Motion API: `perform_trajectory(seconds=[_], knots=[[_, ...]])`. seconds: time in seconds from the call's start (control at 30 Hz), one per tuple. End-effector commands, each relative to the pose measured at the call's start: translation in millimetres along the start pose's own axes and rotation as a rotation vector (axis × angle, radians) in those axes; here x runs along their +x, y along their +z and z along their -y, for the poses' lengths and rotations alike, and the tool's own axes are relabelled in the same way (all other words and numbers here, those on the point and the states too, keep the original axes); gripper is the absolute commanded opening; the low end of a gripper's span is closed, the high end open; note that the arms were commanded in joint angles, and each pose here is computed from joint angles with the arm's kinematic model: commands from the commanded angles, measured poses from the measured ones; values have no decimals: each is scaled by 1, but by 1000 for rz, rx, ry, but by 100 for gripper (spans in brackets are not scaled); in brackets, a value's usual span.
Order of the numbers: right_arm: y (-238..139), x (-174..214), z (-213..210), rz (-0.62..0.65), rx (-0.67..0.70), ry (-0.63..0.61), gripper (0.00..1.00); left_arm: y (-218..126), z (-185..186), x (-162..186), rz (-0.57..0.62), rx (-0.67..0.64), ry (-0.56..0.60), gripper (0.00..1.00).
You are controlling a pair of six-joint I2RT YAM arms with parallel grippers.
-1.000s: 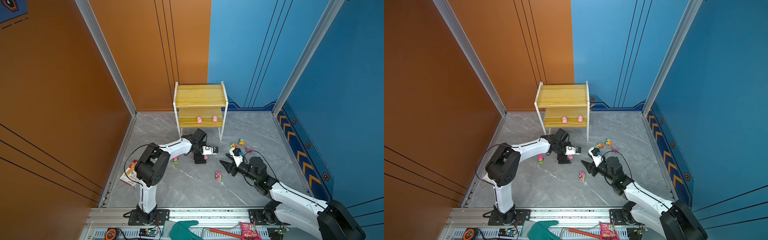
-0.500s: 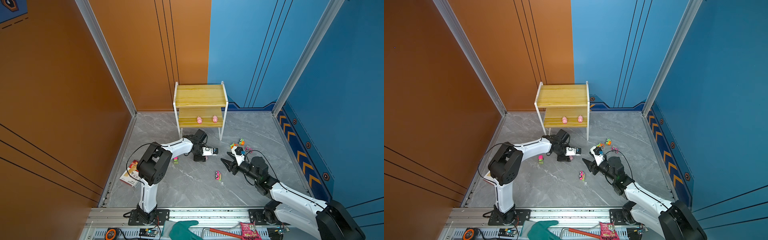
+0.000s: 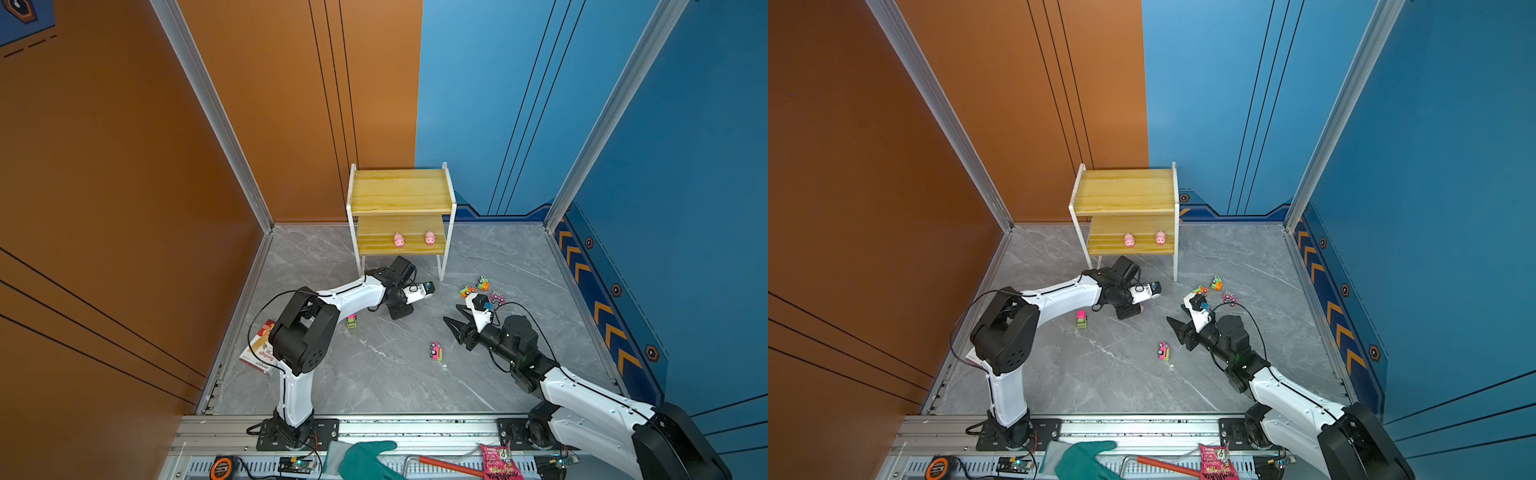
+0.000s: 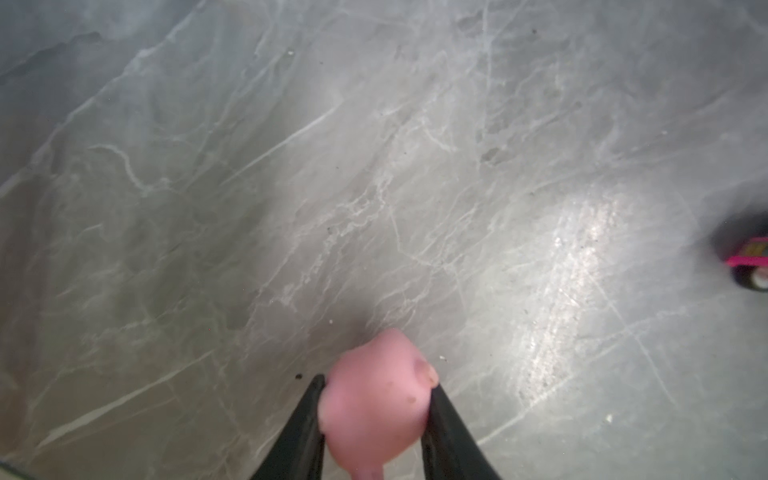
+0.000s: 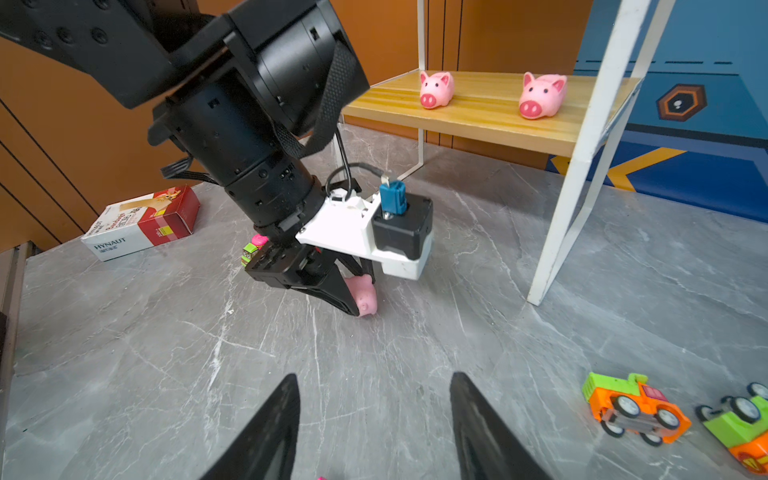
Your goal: Place and organize the plastic toys onto the shelf
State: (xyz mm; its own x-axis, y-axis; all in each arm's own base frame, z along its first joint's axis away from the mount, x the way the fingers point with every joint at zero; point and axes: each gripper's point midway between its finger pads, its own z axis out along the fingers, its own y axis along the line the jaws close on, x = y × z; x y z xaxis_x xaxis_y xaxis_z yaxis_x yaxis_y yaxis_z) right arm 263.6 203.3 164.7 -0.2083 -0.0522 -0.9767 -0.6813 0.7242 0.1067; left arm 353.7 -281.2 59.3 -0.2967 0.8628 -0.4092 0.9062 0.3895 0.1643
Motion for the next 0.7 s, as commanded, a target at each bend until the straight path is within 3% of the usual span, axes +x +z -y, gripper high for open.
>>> perform_trajectory(seconds=[0.0, 0.07, 0.43, 0.67], knots=[[-6, -9, 13, 48, 80, 23, 59, -20, -5, -2, 12, -73, -230, 36], [-9, -11, 18, 56, 106, 33, 59, -26, -1, 0, 15, -84, -314, 40], [-9, -7, 22, 34, 118, 84, 59, -30, 8, 25, -102, -135, -795, 46], [-8, -8, 22, 39, 112, 92, 59, -6, 15, 58, -218, -223, -946, 46]])
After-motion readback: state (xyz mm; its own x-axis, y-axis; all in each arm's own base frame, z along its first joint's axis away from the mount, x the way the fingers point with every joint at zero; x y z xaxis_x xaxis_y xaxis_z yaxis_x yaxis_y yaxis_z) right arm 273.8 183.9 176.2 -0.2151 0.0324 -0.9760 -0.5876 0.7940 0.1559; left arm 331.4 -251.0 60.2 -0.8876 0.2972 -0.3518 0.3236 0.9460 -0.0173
